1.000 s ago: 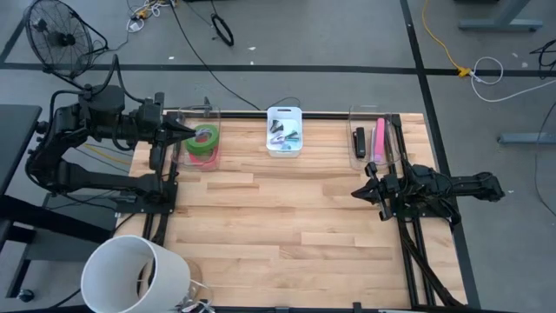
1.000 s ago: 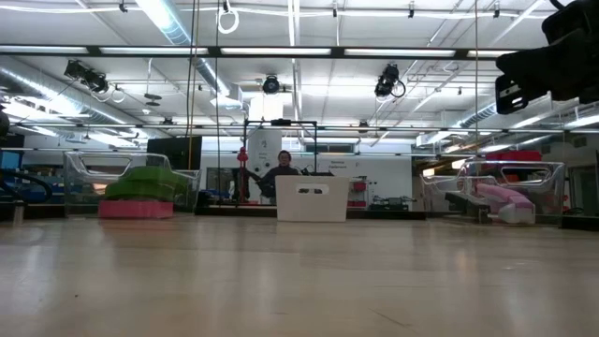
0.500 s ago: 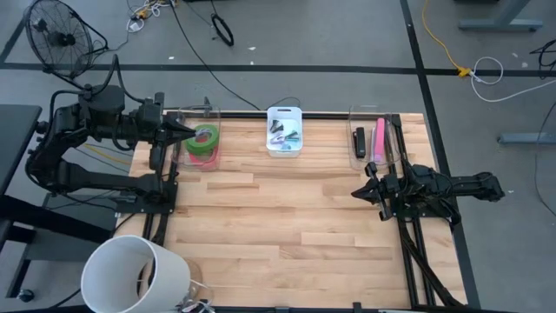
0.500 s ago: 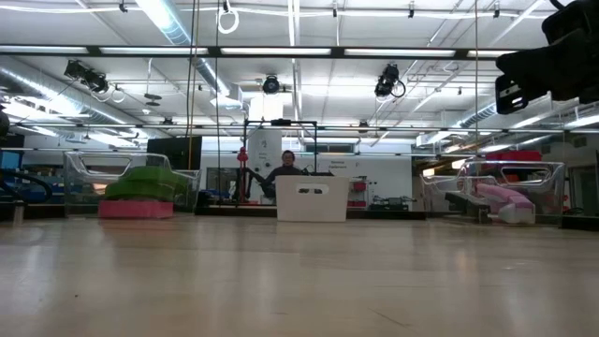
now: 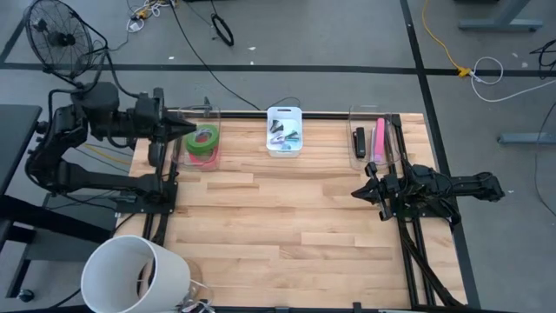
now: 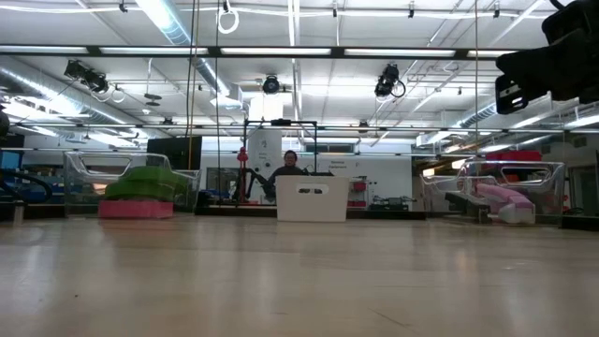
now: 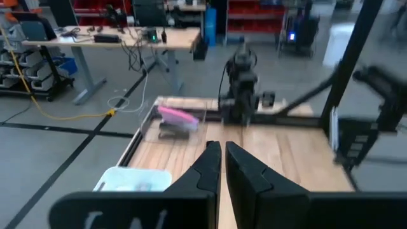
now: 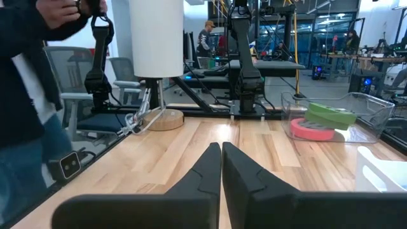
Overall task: Pick and place Stapler, Stapler remover, tape
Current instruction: Return to Home Position
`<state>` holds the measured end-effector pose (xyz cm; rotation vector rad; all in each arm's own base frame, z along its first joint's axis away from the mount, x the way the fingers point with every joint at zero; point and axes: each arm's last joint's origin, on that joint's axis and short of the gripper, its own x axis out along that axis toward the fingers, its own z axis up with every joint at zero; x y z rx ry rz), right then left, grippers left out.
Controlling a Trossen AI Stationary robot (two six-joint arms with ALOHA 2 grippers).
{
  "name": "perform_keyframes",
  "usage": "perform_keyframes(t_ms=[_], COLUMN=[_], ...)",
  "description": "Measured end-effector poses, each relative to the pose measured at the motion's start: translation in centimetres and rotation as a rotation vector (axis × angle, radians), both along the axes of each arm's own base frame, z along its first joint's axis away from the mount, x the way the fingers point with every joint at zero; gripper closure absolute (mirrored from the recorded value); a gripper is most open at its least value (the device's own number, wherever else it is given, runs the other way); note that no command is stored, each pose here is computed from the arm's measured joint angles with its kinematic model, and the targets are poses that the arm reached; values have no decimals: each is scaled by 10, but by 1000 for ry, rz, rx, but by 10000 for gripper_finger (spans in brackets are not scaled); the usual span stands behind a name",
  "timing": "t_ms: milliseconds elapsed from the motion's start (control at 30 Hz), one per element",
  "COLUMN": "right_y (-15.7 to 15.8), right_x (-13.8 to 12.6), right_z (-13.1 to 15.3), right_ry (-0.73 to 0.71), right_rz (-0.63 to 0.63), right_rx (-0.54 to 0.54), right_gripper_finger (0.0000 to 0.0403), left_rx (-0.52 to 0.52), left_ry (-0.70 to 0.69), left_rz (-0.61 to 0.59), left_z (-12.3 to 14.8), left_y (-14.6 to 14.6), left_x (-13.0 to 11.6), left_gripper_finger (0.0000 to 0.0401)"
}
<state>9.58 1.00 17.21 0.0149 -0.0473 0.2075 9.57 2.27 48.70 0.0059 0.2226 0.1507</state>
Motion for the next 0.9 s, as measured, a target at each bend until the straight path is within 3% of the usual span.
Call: perform_keyframes(t_ms=[433,733,900], right_y=[0,0,0], right_x=[0,0,0], right_z=[0,0,0], right_ry=[0,0,0], right_rz=[0,0,0], right_rx=[0,0,0], right_gripper_finger=[386,385,385], left_rx=[-93,-79,-65], left_ry=[-29,-106,-132], left_rz=[-27,-174,-200], left_z=[-1,-1,-1], left_y=[-10,-24,-26], left_x=[-30,-71,-81], left_gripper_finger=[373,373,373])
